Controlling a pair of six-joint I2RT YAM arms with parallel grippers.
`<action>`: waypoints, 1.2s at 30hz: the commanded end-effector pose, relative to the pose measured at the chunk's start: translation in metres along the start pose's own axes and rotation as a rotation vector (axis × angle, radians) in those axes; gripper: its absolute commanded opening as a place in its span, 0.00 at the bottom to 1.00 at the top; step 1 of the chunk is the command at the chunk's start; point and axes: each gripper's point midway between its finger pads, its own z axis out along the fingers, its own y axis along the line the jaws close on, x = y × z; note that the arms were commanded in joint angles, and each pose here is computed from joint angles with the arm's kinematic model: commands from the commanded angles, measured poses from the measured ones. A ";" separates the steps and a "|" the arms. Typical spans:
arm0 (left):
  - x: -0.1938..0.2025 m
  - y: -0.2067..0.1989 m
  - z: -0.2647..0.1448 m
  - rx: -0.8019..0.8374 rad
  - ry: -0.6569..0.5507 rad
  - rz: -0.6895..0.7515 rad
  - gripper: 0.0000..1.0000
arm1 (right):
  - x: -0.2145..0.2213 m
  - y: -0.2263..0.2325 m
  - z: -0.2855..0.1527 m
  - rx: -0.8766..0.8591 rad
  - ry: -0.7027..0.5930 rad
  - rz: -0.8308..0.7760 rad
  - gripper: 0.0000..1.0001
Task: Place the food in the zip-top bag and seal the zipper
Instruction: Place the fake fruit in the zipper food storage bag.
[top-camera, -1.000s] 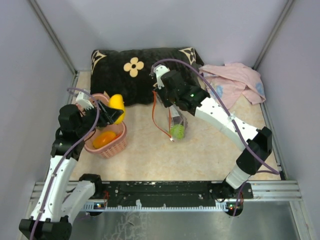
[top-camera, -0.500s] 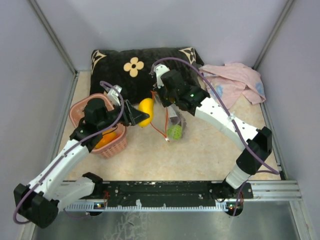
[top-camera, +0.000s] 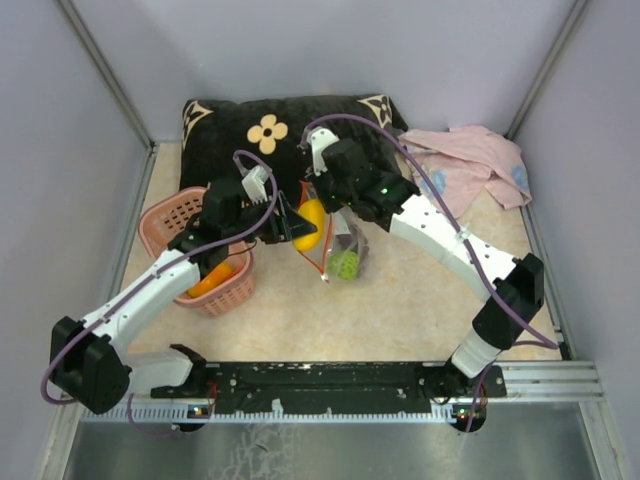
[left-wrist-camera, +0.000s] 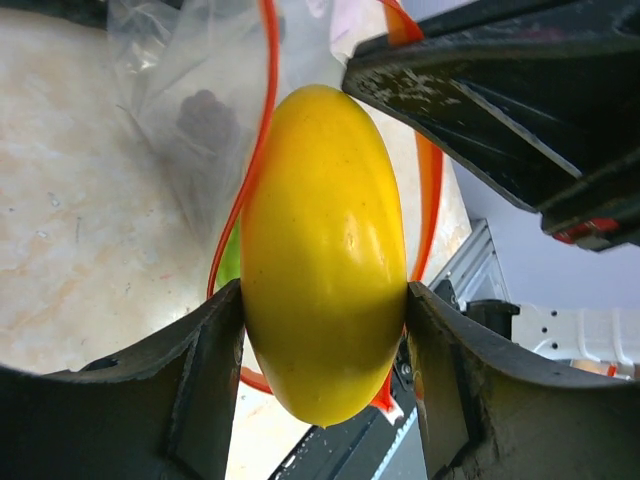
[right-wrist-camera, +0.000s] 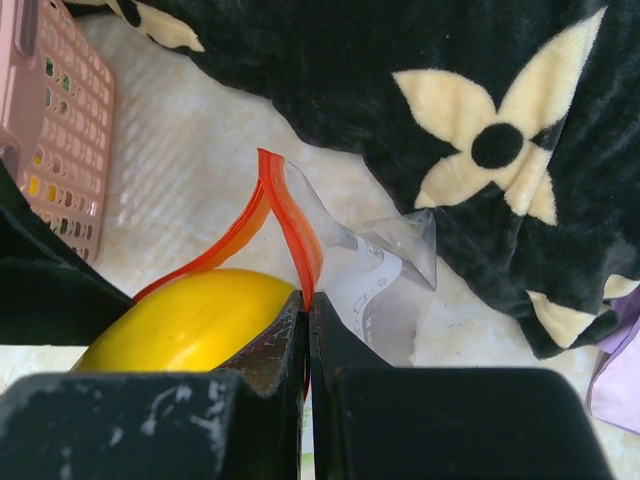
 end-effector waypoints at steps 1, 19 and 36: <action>-0.024 -0.003 0.005 -0.038 -0.055 0.017 0.22 | -0.032 0.009 -0.019 -0.049 -0.116 0.020 0.00; -0.038 0.009 0.023 -0.214 -0.106 0.002 0.65 | -0.027 0.019 -0.021 -0.101 -0.126 0.078 0.00; -0.046 -0.008 -0.011 -0.245 -0.131 0.037 0.81 | -0.028 -0.013 -0.028 0.013 -0.140 0.127 0.00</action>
